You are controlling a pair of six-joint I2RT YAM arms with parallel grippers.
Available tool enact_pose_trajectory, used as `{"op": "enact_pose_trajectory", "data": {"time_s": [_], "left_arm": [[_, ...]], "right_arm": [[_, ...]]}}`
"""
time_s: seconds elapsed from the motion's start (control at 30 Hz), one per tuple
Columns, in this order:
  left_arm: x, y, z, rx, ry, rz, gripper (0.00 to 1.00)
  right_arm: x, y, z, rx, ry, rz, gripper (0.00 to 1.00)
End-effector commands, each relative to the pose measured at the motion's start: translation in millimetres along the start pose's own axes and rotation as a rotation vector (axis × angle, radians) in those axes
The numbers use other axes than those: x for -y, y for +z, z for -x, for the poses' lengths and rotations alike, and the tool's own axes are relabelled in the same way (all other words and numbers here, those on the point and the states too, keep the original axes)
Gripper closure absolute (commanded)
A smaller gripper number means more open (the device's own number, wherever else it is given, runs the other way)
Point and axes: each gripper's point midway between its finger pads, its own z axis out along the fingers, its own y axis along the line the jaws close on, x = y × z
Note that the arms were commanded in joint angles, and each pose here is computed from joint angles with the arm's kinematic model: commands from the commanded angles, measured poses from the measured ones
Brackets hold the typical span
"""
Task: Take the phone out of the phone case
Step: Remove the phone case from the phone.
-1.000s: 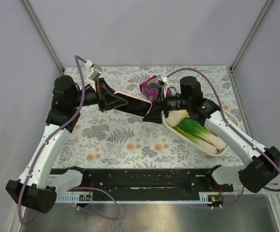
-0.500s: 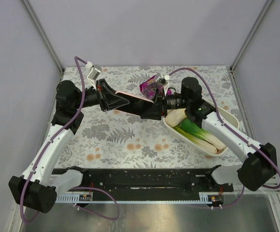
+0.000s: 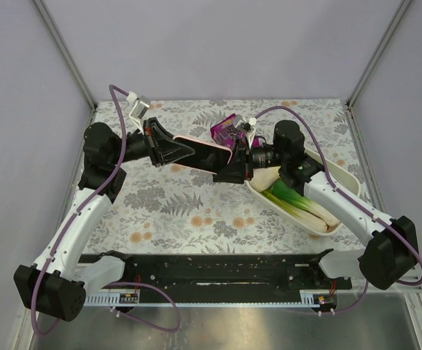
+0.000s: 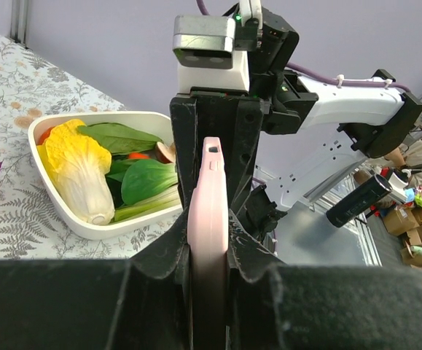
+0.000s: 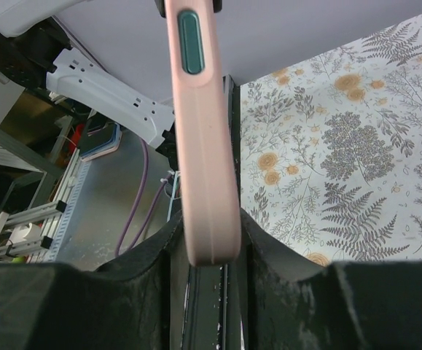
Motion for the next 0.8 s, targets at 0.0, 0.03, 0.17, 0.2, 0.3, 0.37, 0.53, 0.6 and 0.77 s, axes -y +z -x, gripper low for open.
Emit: {"op": "enact_pose_trajectory", "data": {"time_s": [0.0, 0.03, 0.17, 0.2, 0.3, 0.37, 0.53, 0.6, 0.77], "left_arm": [[11.2, -2.0, 17.7, 0.062, 0.083, -0.016, 1.00], [12.0, -1.7, 16.8, 0.060, 0.082, -0.018, 1.00], [13.6, -2.3, 16.5, 0.061, 0.080, -0.021, 1.00], [13.4, -2.5, 16.4, 0.061, 0.080, -0.021, 1.00], [13.7, -2.6, 16.2, 0.064, 0.074, -0.023, 1.00], [11.8, -2.5, 14.0, 0.062, 0.064, -0.021, 1.00], [1.8, -2.3, 6.4, 0.058, 0.024, 0.007, 1.00], [-7.1, -1.8, 0.9, 0.050, -0.017, 0.036, 1.00], [-32.8, -1.4, -14.3, 0.045, -0.140, 0.126, 1.00]], "right_arm": [[-15.2, -4.4, 15.2, 0.035, -0.081, 0.022, 0.59], [-14.8, -4.3, 15.7, 0.037, -0.082, 0.020, 0.56], [-13.1, -3.4, 17.2, 0.038, -0.081, 0.017, 0.58], [-13.6, -4.1, 18.0, 0.040, -0.085, 0.016, 0.60], [-13.8, -3.5, 16.4, 0.039, -0.086, 0.022, 0.72], [-16.7, -4.4, 18.7, 0.046, -0.106, 0.027, 0.86], [-27.1, -8.8, 21.0, 0.050, -0.179, 0.045, 1.00], [-33.8, -11.0, 22.2, 0.047, -0.223, 0.064, 1.00], [-48.1, -16.7, 32.4, 0.020, -0.315, 0.084, 1.00]]}}
